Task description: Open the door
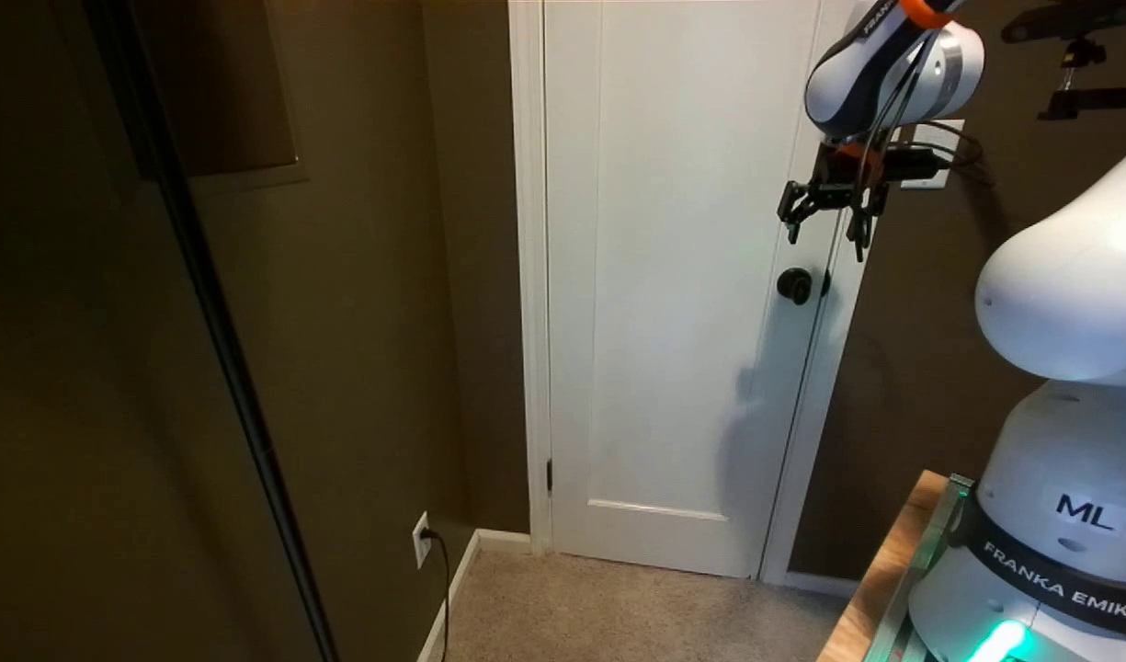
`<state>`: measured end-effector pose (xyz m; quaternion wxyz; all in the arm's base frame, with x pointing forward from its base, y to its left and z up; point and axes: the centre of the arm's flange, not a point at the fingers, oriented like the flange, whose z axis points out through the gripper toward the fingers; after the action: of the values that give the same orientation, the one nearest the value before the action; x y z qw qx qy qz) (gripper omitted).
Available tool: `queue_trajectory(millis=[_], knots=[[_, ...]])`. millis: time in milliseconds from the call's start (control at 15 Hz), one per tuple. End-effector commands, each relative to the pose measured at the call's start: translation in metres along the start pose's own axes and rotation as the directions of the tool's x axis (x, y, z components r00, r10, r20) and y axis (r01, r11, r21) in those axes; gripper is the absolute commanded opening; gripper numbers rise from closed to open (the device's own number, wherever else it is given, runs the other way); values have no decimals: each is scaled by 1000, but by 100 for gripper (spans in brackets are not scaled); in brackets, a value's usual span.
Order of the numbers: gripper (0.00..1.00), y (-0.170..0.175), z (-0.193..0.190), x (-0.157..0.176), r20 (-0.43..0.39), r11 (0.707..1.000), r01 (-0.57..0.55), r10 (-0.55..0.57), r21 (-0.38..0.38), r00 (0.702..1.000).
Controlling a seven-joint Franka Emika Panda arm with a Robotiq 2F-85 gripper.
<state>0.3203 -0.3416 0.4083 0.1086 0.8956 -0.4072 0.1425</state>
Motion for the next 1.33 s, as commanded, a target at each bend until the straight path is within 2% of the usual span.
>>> queue_trajectory(millis=[0, 133, 200, 400, 800, 1000, 1267], knots=[[100, 11, 30, 21, -77, 997, 58, -62, -49, 995], [100, 16, 45, 30, -108, 993, 89, -96, -76, 989], [100, 9, 26, 13, -73, 998, 57, -60, -32, 996], [100, 14, 41, 21, -86, 996, 75, -79, -53, 993], [100, 13, 42, 24, -88, 995, 79, -83, -57, 993], [100, 7, 61, 42, -88, 998, 55, -54, 16, 995], [100, 7, 82, 56, -114, 1000, 5, -2, 20, 993]])
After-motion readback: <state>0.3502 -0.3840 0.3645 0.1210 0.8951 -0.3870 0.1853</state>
